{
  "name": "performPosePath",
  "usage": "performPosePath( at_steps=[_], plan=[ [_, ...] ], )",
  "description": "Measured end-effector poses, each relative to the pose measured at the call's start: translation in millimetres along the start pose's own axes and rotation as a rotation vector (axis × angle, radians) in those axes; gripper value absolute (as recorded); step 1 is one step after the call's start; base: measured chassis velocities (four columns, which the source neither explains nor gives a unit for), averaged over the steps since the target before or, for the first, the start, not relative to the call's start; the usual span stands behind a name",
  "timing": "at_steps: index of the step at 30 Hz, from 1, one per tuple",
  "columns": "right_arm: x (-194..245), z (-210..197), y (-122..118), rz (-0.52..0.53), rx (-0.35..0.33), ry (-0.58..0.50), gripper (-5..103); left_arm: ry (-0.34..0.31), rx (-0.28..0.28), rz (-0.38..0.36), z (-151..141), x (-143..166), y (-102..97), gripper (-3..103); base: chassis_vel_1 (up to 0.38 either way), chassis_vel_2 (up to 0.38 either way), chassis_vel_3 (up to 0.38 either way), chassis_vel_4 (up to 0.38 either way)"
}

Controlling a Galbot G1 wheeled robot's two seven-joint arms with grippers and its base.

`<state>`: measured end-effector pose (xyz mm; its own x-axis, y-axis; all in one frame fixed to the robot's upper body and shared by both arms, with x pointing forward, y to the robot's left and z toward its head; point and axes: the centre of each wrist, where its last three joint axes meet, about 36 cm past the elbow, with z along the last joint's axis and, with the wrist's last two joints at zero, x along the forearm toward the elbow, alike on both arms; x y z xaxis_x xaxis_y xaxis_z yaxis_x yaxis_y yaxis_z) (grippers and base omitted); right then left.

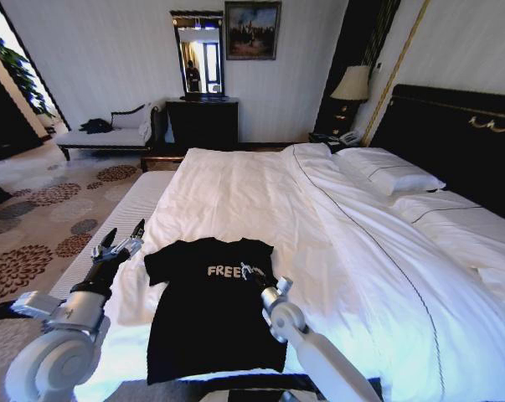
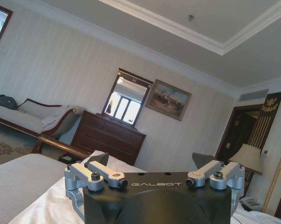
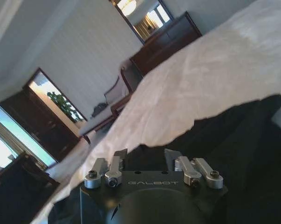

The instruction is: Fold the clothes on the bed.

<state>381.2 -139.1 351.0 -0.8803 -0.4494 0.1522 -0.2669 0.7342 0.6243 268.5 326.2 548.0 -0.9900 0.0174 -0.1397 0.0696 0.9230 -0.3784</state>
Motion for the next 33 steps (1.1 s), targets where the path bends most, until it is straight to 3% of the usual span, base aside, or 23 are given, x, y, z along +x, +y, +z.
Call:
performPosePath(
  at_steps=[1,3,5,8,9,12,15,24,29,30,33],
  plan=[
    [0,0,0,0.0,0.0,0.0,47,0.0,0.0,0.0,0,0,0.0,100,0.0,0.0,0.0,0.0],
    [-7,-12,-7,0.041,-0.045,-0.026,57,-0.002,-0.003,-0.009,0,0,1.9,100,0.0,0.0,0.0,0.0],
    [-14,-18,-11,0.081,-0.074,-0.031,57,-0.003,-0.004,-0.017,0,0,2.8,100,0.0,0.0,0.0,0.0],
    [-34,-36,-26,0.204,-0.196,-0.01,74,-0.009,0.004,-0.031,-2,0,3.6,100,0.0,0.0,0.0,0.0],
    [-34,-36,-26,0.204,-0.196,-0.01,74,-0.009,0.004,-0.031,-2,0,3.6,100,0.0,0.0,0.0,0.0],
    [-50,-51,-38,0.3,-0.273,0.022,90,-0.01,0.009,-0.03,-4,3,0.1,100,0.0,0.0,0.0,0.0],
    [-54,-62,-45,0.335,-0.276,0.012,98,-0.01,0.012,-0.03,-4,5,-2.1,100,0.0,0.0,0.0,0.0],
    [-47,-80,-55,0.359,-0.234,-0.027,100,-0.009,0.005,-0.037,-2,4,-1.8,100,0.0,0.0,0.0,0.0],
    [-36,-89,-52,0.336,-0.192,-0.088,100,0.085,-0.041,-0.15,28,-17,34.1,100,0.0,0.0,0.0,0.0],
    [-30,-93,-50,0.328,-0.187,-0.112,100,0.125,-0.028,-0.194,41,-26,47.8,100,0.0,0.0,0.0,0.0],
    [-24,-97,-50,0.327,-0.19,-0.131,100,0.169,0.006,-0.238,54,-36,59.5,100,0.0,0.0,0.0,0.0]
  ],
)
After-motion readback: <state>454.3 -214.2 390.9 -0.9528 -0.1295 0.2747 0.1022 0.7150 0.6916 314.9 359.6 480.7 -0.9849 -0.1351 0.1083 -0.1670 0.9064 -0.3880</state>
